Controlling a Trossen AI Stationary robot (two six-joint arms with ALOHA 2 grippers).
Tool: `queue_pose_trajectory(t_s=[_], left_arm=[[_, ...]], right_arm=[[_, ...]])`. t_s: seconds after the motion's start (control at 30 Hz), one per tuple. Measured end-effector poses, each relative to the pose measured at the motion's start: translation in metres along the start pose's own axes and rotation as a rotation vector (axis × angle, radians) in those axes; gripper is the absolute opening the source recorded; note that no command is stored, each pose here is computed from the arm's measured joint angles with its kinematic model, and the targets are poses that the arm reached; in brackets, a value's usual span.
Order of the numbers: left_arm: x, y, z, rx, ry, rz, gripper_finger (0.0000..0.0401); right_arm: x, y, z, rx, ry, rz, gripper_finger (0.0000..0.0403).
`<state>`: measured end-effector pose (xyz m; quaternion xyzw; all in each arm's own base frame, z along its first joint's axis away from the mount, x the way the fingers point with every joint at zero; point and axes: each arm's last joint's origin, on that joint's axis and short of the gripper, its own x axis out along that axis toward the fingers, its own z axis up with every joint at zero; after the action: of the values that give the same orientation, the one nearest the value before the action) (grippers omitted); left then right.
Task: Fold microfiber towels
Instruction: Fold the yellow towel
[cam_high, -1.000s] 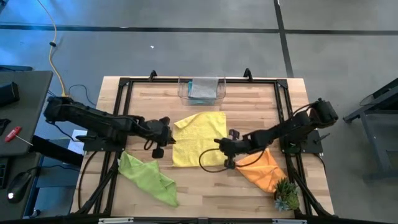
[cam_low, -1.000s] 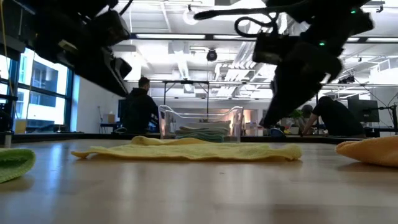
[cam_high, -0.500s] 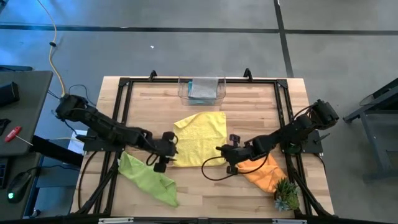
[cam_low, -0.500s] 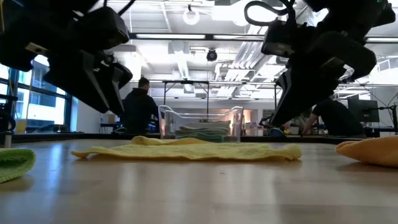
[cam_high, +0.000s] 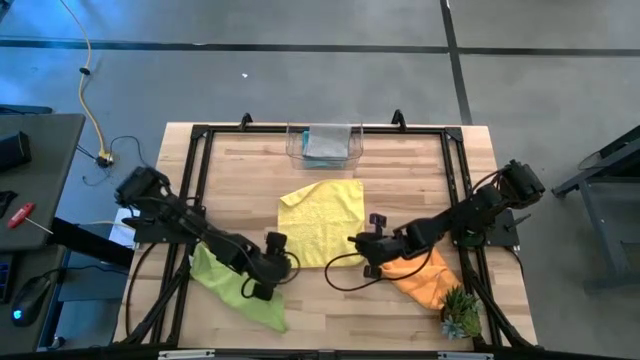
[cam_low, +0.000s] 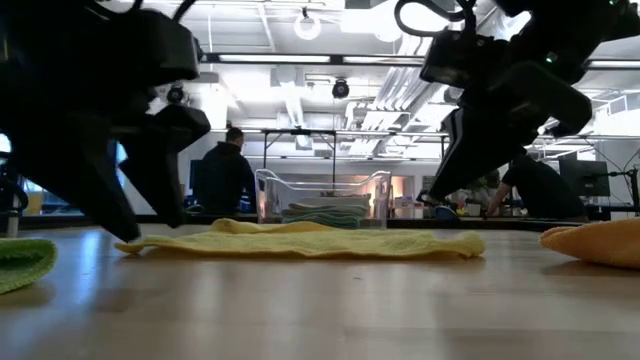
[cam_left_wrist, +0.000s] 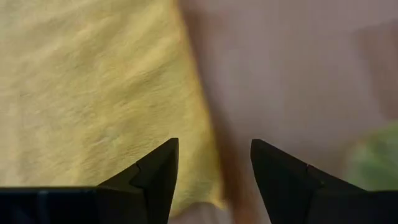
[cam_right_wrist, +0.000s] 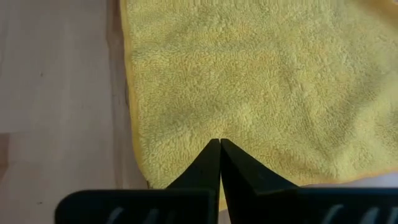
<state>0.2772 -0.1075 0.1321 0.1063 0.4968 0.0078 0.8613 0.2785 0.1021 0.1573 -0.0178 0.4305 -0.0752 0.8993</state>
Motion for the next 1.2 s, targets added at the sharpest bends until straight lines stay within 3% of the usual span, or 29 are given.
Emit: queue_pose_trajectory(t_s=[0.1,0.2,0.47,0.6,0.77,1.0,1.2], left_arm=[[0.009,0.001,0.001,0.001,0.067,0.102,0.0176],[0.015,-0.001,0.005,0.006,0.084,0.108,0.015],[0.003,-0.003,0.008,0.029,0.15,0.078,0.0012],[-0.023,0.002,0.03,-0.059,0.044,0.08,0.0012],[-0.048,0.008,0.044,-0.195,-0.054,0.059,0.0004],[-0.064,0.012,0.05,-0.316,-0.125,0.045,0.0001],[-0.066,0.013,0.05,-0.344,-0.131,0.046,0.0001]], right_arm=[[-0.002,0.004,-0.001,-0.011,-0.004,0.01,0.0002],[-0.004,0.009,-0.003,-0.024,-0.007,0.023,0.0002],[-0.01,0.026,-0.002,-0.02,-0.068,0.108,0.0003],[-0.017,0.041,0.003,0.007,-0.153,0.184,0.0024],[-0.023,0.061,0.001,0.0,-0.246,0.209,0.0097],[0.003,0.084,-0.01,-0.008,-0.244,0.071,0.0206],[0.023,0.099,-0.008,-0.08,-0.164,-0.148,0.0234]])
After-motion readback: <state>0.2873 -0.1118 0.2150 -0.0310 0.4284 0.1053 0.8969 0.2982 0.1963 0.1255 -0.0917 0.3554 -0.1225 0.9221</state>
